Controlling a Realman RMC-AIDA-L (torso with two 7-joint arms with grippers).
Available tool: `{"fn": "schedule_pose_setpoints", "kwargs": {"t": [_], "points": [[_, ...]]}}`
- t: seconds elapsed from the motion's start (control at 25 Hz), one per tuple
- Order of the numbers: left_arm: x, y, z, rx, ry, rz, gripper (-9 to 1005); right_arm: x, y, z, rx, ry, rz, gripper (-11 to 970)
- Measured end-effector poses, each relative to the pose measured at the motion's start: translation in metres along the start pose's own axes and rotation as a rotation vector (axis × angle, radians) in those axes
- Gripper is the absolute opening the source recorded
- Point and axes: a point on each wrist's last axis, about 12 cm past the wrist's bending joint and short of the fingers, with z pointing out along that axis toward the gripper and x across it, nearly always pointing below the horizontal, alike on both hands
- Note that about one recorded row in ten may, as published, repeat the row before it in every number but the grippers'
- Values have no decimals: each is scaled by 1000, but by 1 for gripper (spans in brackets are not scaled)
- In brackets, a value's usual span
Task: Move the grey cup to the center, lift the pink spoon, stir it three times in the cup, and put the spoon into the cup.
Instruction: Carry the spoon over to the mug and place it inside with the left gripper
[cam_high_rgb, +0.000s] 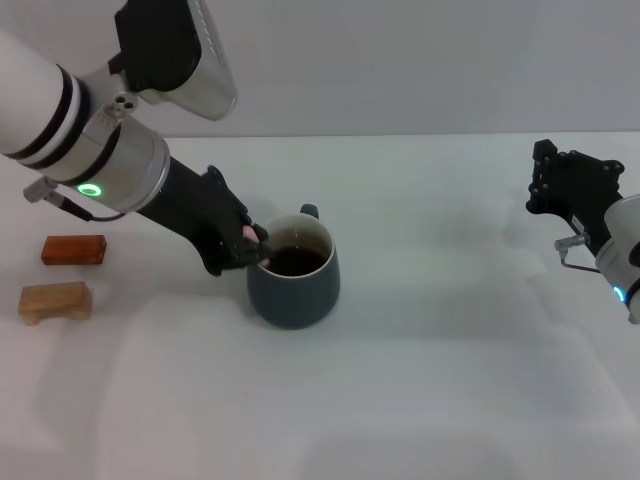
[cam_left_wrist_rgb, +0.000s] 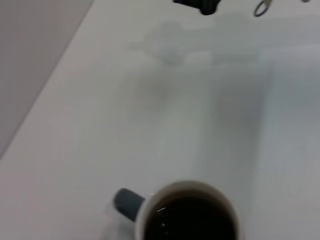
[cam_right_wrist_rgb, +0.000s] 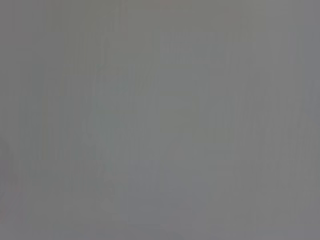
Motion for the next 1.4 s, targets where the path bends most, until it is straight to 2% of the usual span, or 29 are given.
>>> {"fn": "schedule_pose_setpoints", "kwargs": {"t": [0.24, 0.4, 0.64, 0.96, 1.4], "points": [[-9, -8, 2, 56, -54, 13, 167, -1, 0, 0, -2, -4, 2, 4], [-15, -7, 1, 35, -131, 11, 167, 1, 0, -1, 0, -1, 4, 5], [-19, -2, 7, -15, -159, 21, 168, 2, 1, -4, 2, 0, 11, 5], [-11, 11, 14, -97, -169, -19, 168, 3, 0, -6, 6, -2, 13, 5], [0, 13, 9, -100, -122, -45, 169, 3, 0, -6, 6, -4, 12, 5]]}}
